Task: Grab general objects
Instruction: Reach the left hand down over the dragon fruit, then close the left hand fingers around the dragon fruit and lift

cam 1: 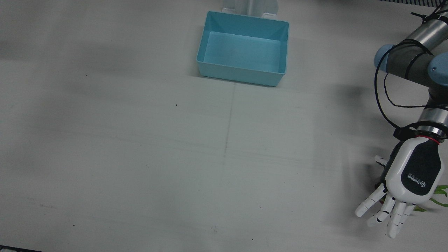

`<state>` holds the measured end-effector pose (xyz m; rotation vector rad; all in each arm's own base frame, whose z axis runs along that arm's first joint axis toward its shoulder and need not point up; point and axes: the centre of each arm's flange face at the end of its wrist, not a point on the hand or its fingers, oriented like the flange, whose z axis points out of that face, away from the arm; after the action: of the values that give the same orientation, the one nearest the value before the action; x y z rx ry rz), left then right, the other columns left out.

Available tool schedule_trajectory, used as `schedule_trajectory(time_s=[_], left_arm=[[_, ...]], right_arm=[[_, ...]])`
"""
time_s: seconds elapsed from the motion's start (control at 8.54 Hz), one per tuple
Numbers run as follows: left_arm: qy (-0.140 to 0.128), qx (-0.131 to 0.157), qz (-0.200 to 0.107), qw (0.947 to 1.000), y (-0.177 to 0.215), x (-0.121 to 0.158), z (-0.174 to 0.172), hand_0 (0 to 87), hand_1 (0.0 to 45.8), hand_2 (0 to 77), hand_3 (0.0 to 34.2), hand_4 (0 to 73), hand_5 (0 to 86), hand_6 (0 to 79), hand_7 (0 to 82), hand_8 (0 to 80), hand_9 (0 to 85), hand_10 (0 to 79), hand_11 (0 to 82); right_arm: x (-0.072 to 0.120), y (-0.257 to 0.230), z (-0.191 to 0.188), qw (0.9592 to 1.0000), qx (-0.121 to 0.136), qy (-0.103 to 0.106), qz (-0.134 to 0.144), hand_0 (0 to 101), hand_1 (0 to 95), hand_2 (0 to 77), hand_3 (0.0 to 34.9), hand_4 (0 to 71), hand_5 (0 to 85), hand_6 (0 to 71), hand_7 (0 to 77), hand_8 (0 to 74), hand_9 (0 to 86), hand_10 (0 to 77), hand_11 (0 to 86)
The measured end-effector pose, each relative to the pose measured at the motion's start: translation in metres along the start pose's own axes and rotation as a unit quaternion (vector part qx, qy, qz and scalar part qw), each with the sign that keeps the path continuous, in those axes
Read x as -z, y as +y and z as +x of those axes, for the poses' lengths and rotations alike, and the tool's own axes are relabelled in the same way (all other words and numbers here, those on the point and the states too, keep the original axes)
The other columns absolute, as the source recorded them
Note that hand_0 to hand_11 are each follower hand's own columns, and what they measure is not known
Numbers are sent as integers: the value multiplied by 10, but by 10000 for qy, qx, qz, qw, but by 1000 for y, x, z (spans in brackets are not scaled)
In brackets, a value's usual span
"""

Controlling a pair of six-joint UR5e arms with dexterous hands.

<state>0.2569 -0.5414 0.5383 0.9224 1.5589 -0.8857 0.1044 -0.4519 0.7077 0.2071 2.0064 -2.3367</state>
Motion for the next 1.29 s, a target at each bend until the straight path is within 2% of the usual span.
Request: schedule_trajectory(time_s=[0.12, 0.23, 0.35, 0.47, 0.59, 0.94, 1.05, 1.29], left_arm=[[-41, -70, -8, 10000, 0, 1, -4, 345, 0, 5, 109, 131, 22, 5, 235, 16, 27, 256, 11], [-104, -131, -12, 9999, 0, 3, -10, 145, 0, 5, 132, 114, 22, 5, 207, 16, 27, 256, 11], [-152, -164, -14, 9997, 0, 3, -16, 145, 0, 5, 132, 114, 22, 5, 207, 16, 27, 256, 11], [-189, -185, -15, 9996, 0, 4, -20, 0, 0, 5, 150, 104, 22, 5, 191, 16, 27, 256, 11], [-201, -194, -2, 9996, -2, 4, -22, 0, 0, 5, 178, 98, 22, 5, 153, 16, 27, 256, 11], [-263, -239, 37, 9994, -10, 14, -42, 0, 0, 5, 182, 98, 22, 5, 136, 16, 22, 256, 11], [-294, -253, 42, 9992, -12, 18, -50, 0, 0, 5, 194, 98, 22, 5, 136, 16, 22, 256, 11], [-339, -282, 50, 9990, -14, 20, -59, 0, 0, 5, 182, 98, 22, 5, 136, 16, 16, 256, 11]], right_arm=[[0, 0, 0, 10000, 0, 0, 0, 0, 949, 774, 0, 0, 0, 0, 0, 0, 5, 0, 5], [0, 0, 0, 10000, -1, 1, -1, 0, 949, 774, 0, 0, 0, 0, 0, 0, 5, 0, 5], [0, 0, 0, 10000, -2, 1, -2, 0, 949, 774, 0, 0, 0, 0, 0, 0, 5, 0, 5], [0, 0, 0, 10000, -2, 1, -2, 0, 949, 774, 0, 0, 0, 0, 0, 0, 5, 0, 5], [0, 0, 0, 10000, -2, 1, -2, 0, 949, 774, 0, 0, 0, 0, 0, 0, 5, 0, 5], [0, 0, 0, 10000, -2, 1, -2, 0, 949, 774, 0, 0, 0, 0, 0, 0, 5, 0, 5], [0, 0, 0, 10000, -2, -2, -2, 0, 949, 774, 0, 0, 0, 0, 0, 0, 5, 0, 5], [0, 0, 0, 10000, -2, -1, -2, 0, 949, 774, 0, 0, 0, 0, 0, 0, 5, 0, 5]])
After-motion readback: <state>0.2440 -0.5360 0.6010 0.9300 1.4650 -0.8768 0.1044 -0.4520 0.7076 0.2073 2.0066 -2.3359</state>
